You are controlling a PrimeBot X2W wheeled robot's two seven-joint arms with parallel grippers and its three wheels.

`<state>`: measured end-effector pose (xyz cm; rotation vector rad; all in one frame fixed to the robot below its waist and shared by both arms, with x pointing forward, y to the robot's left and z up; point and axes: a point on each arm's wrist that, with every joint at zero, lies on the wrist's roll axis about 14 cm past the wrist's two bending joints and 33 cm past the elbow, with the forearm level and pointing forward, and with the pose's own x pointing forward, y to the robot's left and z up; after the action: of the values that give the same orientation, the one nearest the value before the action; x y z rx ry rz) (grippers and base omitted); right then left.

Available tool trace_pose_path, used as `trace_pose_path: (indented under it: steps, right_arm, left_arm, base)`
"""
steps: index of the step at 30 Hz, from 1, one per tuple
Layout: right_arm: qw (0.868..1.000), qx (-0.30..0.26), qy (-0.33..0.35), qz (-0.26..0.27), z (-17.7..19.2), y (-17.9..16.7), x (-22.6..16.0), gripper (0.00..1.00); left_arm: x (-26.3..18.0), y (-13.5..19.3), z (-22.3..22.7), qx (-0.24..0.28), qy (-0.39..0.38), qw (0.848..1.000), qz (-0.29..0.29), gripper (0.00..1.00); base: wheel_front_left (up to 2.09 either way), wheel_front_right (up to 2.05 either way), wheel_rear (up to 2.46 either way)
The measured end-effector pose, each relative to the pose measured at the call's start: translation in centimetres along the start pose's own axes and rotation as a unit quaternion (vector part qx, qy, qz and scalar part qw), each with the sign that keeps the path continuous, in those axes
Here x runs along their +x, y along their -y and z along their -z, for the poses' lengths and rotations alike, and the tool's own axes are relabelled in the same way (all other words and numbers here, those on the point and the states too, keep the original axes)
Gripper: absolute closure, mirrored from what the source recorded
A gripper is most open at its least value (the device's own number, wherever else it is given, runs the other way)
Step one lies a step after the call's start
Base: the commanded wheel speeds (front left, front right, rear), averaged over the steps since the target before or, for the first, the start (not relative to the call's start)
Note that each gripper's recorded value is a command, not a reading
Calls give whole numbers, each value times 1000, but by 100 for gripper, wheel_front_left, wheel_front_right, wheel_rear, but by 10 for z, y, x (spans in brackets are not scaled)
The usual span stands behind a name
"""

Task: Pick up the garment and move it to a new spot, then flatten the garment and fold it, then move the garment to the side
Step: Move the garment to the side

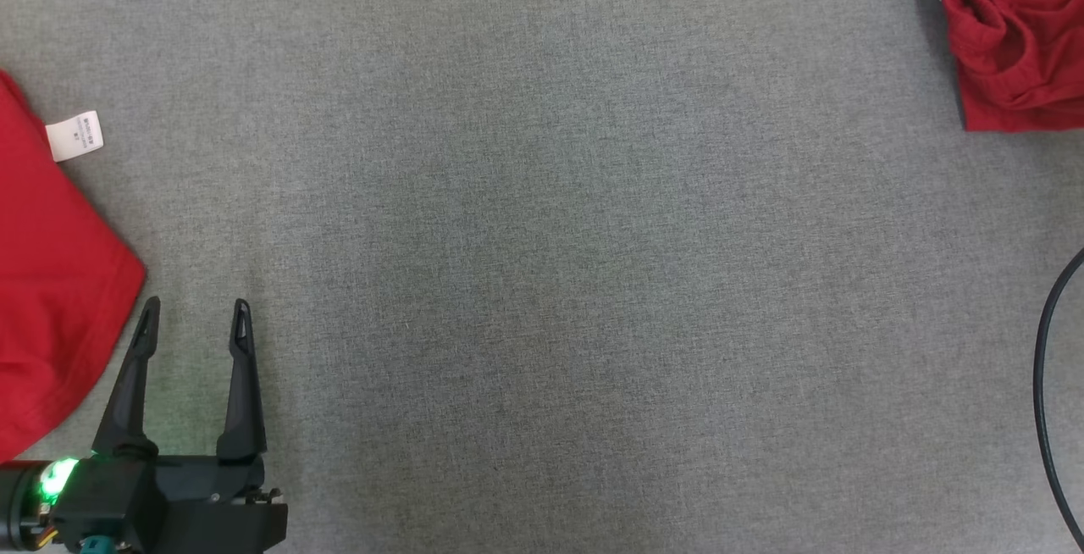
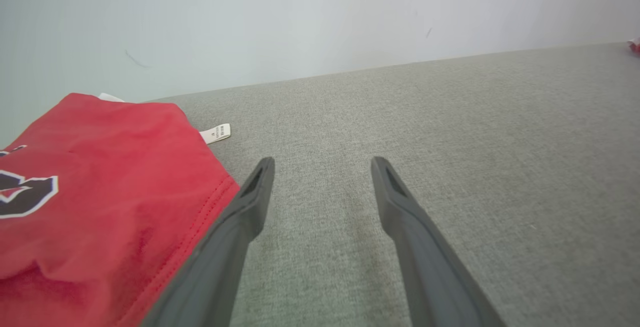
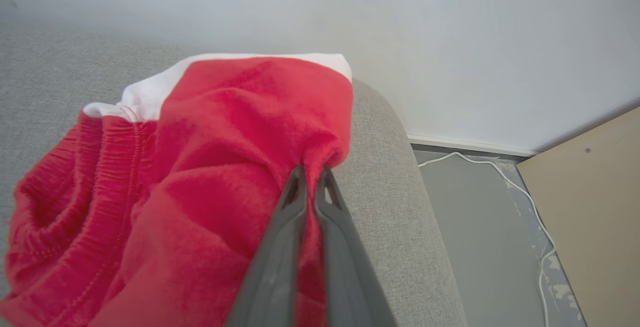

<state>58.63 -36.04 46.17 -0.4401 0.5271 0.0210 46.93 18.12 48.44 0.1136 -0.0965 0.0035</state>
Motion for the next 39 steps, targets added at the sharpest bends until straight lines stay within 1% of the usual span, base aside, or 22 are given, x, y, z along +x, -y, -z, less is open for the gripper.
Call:
trace_pose_path:
  steps: [5, 6, 7, 8, 9, 15, 18, 19, 23, 28, 32, 36, 39]
  right_arm:
    - [1000, -3, -3, 5, 3, 2, 0, 100]
    - [1000, -3, -5, 6, 3, 3, 0, 93]
    - [1000, -4, -3, 9, 3, 5, 0, 93]
    - [1000, -9, -6, 11, 5, 6, 0, 51]
    - [1000, -12, -8, 13, 6, 7, 0, 0]
    - [999, -34, -17, 25, 8, 14, 0, 0]
    - [998, -47, -6, 35, 2, 21, -3, 0]
    - [998, -41, 8, 36, -4, 21, -3, 0]
    - [996, 26, 84, 32, -39, 11, -7, 0]
    - [982, 101, 160, 9, -73, -5, -23, 0]
    - [972, 135, 192, -28, -89, -32, -38, 0]
    - [953, 169, 246, -53, -119, -43, -62, 0]
    - [944, 194, 253, -78, -112, -66, -76, 0]
  left_arm:
    - [-1, -1, -2, 2, 2, 1000, -2, 0]
    - [-1, -2, -2, 2, 2, 1000, -2, 0]
    - [-1, -2, -3, 3, 2, 1000, -2, 0]
    - [-1, -3, -3, 4, 2, 1000, -3, 0]
    - [-1, -3, -3, 4, 2, 1000, -4, 0]
    - [-2, -3, -3, 5, 2, 1000, -5, 0]
    - [-2, -3, -4, 4, 4, 1000, -7, 0]
    - [-3, -3, -5, 3, 4, 1000, -8, 0]
    - [-6, -2, -8, -6, 7, 1000, -12, 0]
    - [-14, -5, -15, -22, 11, 999, -22, 0]
    - [-24, -8, -21, -27, 12, 999, -28, 0]
    - [-30, -7, -31, -35, 22, 999, -28, 0]
    - [-36, -6, -39, -39, 29, 998, -29, 0]
  base:
    - [0, 0, 0]
    - [0, 0, 0]
    - [0, 0, 0]
    - [0, 0, 0]
    - [0, 0, 0]
    - [0, 0, 0]
    - [0, 0, 0]
    - [0, 0, 0]
    - [0, 0, 0]
    - [0, 0, 0]
    - [0, 0, 0]
    - [0, 0, 0]
    - [0, 0, 0]
